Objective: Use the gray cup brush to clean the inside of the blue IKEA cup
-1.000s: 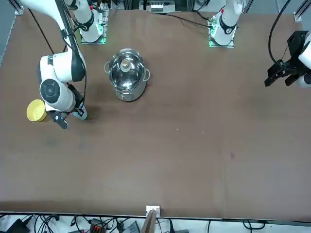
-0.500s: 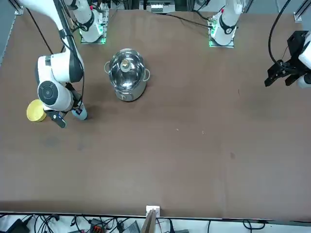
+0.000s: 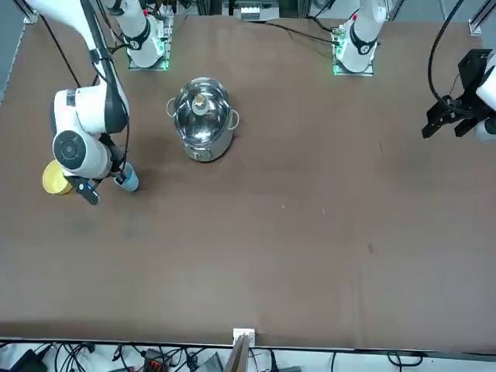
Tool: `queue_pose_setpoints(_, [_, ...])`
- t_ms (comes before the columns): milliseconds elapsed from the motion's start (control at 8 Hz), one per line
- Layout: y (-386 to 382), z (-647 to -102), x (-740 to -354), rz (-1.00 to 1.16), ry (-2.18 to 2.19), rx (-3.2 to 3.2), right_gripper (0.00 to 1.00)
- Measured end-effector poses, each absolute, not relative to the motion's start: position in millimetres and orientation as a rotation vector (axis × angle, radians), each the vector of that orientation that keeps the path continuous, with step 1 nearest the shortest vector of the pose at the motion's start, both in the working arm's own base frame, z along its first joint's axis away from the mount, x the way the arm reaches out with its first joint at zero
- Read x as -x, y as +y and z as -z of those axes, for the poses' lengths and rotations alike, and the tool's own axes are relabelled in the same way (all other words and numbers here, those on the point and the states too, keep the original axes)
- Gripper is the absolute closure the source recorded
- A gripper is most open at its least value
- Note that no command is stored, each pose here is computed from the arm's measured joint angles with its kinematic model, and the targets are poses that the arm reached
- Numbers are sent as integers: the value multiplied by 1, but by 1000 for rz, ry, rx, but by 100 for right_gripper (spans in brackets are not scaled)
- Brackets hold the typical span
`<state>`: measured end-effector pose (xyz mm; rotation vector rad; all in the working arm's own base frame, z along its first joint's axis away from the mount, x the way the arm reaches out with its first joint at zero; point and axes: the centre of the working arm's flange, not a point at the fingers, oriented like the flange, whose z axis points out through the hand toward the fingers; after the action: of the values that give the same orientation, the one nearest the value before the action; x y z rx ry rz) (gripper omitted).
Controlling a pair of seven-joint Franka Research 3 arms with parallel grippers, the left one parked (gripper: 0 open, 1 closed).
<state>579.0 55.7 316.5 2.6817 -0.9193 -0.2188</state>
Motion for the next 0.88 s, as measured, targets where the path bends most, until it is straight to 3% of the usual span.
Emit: queue_pose_setpoints(875, [77,-319,-603,198,-975,-2717,97])
